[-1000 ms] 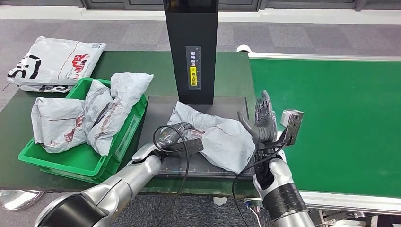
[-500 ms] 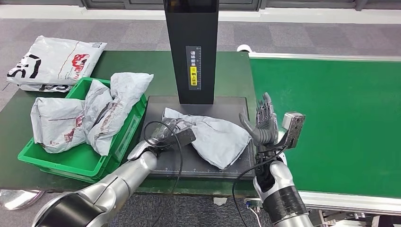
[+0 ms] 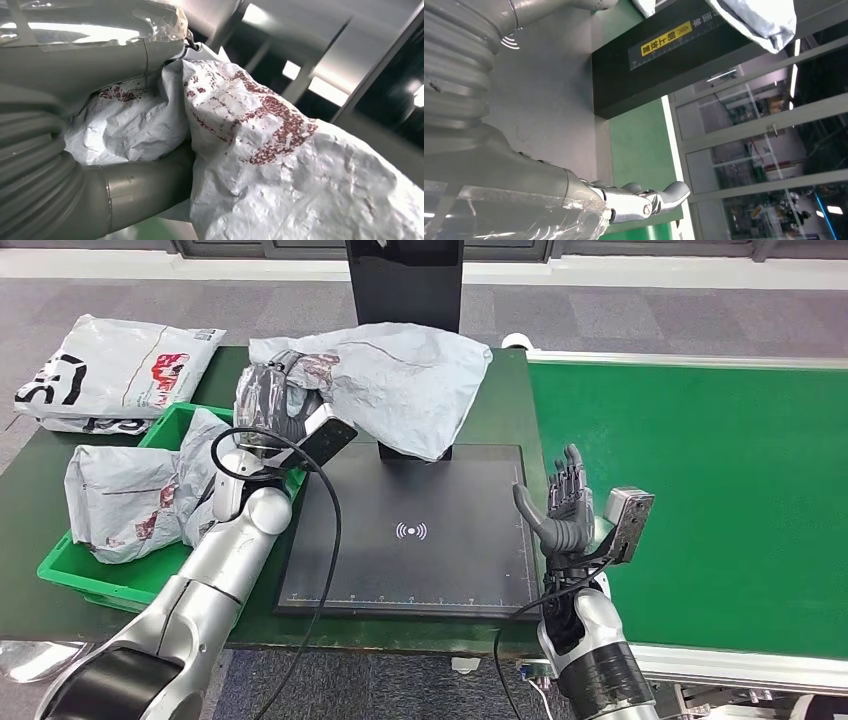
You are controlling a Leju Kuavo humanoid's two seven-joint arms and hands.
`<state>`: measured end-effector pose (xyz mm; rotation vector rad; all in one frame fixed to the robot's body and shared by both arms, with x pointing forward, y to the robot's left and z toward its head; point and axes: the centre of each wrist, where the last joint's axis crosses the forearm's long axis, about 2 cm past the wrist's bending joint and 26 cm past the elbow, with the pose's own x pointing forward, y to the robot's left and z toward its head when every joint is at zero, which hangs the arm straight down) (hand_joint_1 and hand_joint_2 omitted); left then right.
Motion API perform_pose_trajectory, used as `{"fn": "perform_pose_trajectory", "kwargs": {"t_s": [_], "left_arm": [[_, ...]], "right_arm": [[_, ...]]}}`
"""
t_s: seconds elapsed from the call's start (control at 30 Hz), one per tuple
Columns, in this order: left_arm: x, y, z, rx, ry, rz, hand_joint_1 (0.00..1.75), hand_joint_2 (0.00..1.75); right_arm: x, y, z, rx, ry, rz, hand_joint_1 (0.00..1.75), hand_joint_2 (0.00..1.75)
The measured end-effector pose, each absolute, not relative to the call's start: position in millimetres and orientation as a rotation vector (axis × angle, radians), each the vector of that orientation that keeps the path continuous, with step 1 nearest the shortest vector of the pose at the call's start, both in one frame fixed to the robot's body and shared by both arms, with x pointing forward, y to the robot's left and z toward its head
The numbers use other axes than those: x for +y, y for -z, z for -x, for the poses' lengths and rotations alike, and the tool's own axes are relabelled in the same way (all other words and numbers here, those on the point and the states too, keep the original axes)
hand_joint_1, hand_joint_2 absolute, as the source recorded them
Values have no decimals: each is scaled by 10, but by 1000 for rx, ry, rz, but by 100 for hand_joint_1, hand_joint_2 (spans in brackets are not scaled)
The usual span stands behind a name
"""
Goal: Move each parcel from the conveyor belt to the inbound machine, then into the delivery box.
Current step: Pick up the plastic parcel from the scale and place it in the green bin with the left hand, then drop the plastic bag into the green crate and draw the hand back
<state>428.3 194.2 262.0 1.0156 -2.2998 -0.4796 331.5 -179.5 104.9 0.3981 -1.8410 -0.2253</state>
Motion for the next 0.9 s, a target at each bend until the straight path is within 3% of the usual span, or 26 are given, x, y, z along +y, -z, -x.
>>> {"fn": "perform_pose_trajectory", "kwargs": {"t_s": [0.17,0.4,0.57,0.9], "left_arm": [[2394,-2807,-4236,-2376,578,-1432,175,175],[3516,-2640,-4080,-1794,364,-1832,175,175],[4088,-2231,-4047,-1340,237,-1837,175,175],[4336,-1590,-3981,-1106,383,-1593,175,175]], "right_arm": [[-1836,-1017,-3315,-1834,254,-376,0,175],[-1905,-936,-3273,-1821,262,-353,0,175],[-1925,-910,-3254,-1813,257,-345,0,175],[-1979,-874,-3234,-1792,253,-328,0,175]]}}
